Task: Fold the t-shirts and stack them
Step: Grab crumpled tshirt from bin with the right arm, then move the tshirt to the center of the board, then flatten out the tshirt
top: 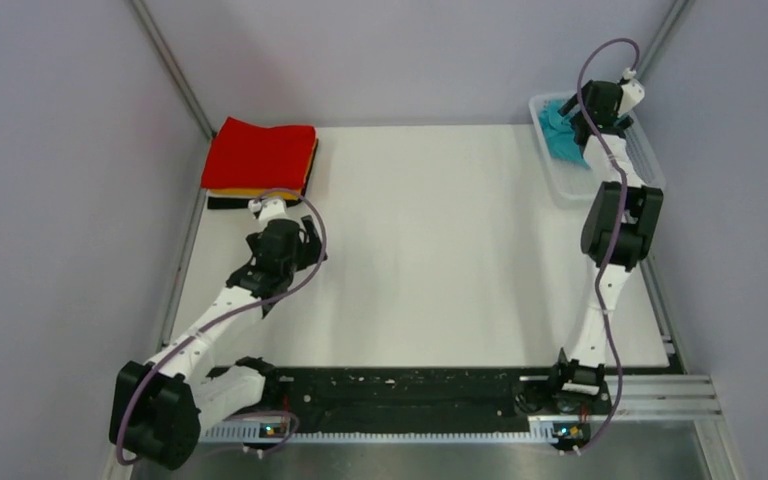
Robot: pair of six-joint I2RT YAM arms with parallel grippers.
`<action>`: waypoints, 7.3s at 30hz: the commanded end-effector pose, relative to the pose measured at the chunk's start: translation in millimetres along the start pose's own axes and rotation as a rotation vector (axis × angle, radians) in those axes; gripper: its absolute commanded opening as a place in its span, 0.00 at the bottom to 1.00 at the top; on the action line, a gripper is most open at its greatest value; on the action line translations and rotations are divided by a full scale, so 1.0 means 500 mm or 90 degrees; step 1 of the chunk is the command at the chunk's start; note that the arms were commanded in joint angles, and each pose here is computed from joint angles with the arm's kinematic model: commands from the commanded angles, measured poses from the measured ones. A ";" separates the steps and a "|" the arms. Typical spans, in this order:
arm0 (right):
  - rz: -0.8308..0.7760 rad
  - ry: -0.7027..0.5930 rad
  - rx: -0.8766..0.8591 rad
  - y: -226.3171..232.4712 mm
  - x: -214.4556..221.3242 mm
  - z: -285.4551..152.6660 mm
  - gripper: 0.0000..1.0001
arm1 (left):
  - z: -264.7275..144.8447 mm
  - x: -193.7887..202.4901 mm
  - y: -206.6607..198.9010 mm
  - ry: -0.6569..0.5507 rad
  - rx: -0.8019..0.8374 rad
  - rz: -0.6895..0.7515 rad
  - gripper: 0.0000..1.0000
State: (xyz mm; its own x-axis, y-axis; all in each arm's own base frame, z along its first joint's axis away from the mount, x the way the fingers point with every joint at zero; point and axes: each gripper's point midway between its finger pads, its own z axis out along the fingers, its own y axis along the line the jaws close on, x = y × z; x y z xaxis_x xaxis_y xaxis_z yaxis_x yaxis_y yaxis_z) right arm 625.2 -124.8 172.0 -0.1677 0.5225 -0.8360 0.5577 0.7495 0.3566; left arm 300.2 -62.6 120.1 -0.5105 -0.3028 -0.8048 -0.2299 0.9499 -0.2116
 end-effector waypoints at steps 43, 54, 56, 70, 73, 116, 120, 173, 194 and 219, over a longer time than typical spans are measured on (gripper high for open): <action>-0.270 0.048 -0.916 0.616 -0.057 -1.017 0.00 | -0.203 -0.069 0.003 -0.109 0.134 -0.151 0.99; -0.282 0.121 -0.875 0.576 0.103 -1.019 0.00 | -0.215 -0.036 0.056 -0.092 0.062 -0.210 0.99; -0.276 0.125 -0.786 0.512 0.146 -0.935 0.00 | -0.215 -0.030 0.064 -0.087 0.050 -0.210 0.99; -0.277 0.179 -0.150 -0.065 0.318 -0.589 0.95 | -0.136 0.108 0.064 0.106 -0.032 -0.192 0.99; -0.277 0.178 -0.212 -0.051 0.321 -0.623 0.96 | -0.118 0.141 0.071 0.145 -0.064 -0.197 0.98; -0.555 0.186 -0.337 0.063 0.510 -0.656 0.86 | -0.057 0.058 0.081 0.022 -0.081 -0.178 0.00; -0.636 0.175 -0.272 0.035 0.511 -0.618 0.84 | -0.060 0.051 0.085 0.017 -0.089 -0.178 0.00; -0.154 -0.292 -0.856 0.064 -0.301 -1.382 0.00 | -0.783 -0.524 0.032 -0.552 0.337 -0.285 0.00; -0.299 0.096 -0.218 0.106 0.272 -0.534 0.36 | 0.132 -0.160 0.049 0.077 -0.245 -0.140 0.99; -0.070 0.243 -0.261 -0.115 0.427 -0.720 0.99 | -0.004 0.153 0.098 0.214 -0.136 -0.239 0.88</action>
State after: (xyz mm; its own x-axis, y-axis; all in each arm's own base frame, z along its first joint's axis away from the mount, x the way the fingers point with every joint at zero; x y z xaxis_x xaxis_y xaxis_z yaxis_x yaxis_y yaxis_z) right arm 277.1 81.9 119.3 -0.5553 0.3861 -0.7366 0.1627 0.9190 0.3591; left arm 235.5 -20.2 53.3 -0.6060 -0.6173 -0.5018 -0.6153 0.7635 -0.1962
